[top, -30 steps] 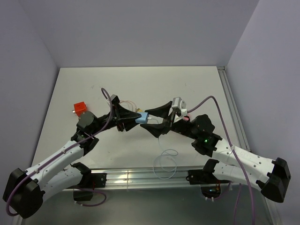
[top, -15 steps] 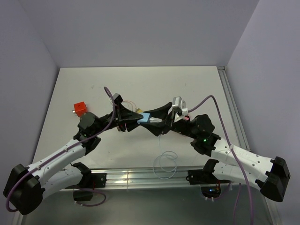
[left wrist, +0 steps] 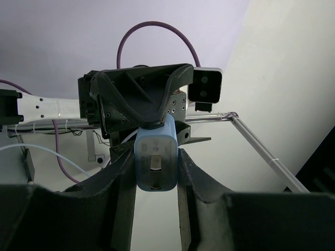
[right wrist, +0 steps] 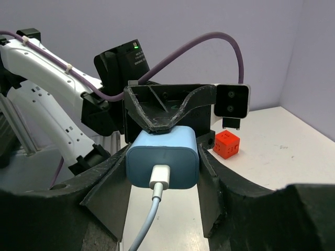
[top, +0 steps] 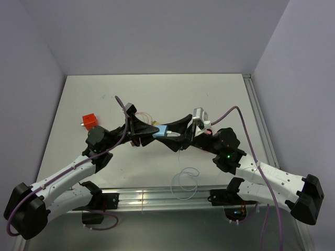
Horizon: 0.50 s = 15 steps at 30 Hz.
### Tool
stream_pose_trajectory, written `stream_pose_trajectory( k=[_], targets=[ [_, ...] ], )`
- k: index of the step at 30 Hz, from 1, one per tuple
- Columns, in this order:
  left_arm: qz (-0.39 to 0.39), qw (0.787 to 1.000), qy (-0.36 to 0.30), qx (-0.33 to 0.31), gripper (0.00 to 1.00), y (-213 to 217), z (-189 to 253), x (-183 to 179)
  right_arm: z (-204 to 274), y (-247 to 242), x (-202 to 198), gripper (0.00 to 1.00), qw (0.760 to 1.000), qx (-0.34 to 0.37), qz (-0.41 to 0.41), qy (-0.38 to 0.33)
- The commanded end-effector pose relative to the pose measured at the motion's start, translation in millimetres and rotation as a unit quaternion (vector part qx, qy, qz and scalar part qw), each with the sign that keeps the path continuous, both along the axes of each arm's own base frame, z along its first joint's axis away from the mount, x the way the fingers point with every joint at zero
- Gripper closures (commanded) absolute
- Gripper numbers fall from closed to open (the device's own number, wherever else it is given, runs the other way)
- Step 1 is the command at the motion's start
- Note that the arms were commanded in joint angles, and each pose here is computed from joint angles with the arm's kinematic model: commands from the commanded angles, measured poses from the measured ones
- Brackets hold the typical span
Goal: Insert the plug
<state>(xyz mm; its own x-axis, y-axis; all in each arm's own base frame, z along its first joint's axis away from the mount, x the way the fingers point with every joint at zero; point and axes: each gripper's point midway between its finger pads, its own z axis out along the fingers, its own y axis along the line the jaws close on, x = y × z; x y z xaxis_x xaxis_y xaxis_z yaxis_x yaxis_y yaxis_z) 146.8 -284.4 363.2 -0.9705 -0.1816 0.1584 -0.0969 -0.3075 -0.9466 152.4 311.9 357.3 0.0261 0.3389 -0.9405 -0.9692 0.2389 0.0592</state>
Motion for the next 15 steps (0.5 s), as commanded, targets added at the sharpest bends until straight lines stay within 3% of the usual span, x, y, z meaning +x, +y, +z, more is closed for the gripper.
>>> stream_pose_trajectory(
  k=[1,4,5,6,8,9,10,11,13,15],
  targets=[
    [-0.018,0.999,-0.005,-0.043,1.00,8,28,-11,22,-3,-4,0.52,0.999,0.032,0.004,-0.017],
    [-0.017,0.999,-0.003,-0.036,1.00,6,25,-10,27,-1,-4,0.79,0.999,0.032,0.008,-0.014],
    [-0.020,0.999,-0.002,-0.028,1.00,5,22,-10,25,1,-3,1.00,1.000,0.024,0.007,-0.004],
    [-0.019,1.000,-0.002,-0.022,0.81,4,19,-10,25,0,2,1.00,1.000,0.026,-0.004,0.013],
    [0.002,1.000,-0.007,0.017,0.35,0,2,-2,21,2,7,1.00,0.999,0.002,-0.012,0.037],
    [0.015,0.999,-0.021,0.029,0.01,1,6,1,27,-1,12,1.00,0.999,0.001,-0.027,0.047],
    [0.035,0.996,-0.050,0.062,0.01,-1,-5,6,25,-2,14,1.00,0.998,-0.009,-0.034,0.060],
    [0.050,0.993,-0.032,0.105,0.01,-1,-23,16,12,-3,16,1.00,0.995,-0.035,-0.040,0.082],
    [0.101,0.980,-0.074,0.153,0.01,6,-30,32,12,-14,23,1.00,0.992,-0.040,-0.069,0.098],
    [0.143,0.967,-0.071,0.197,0.01,18,-43,44,-1,-22,27,1.00,0.987,-0.068,-0.088,0.119]
  ],
)
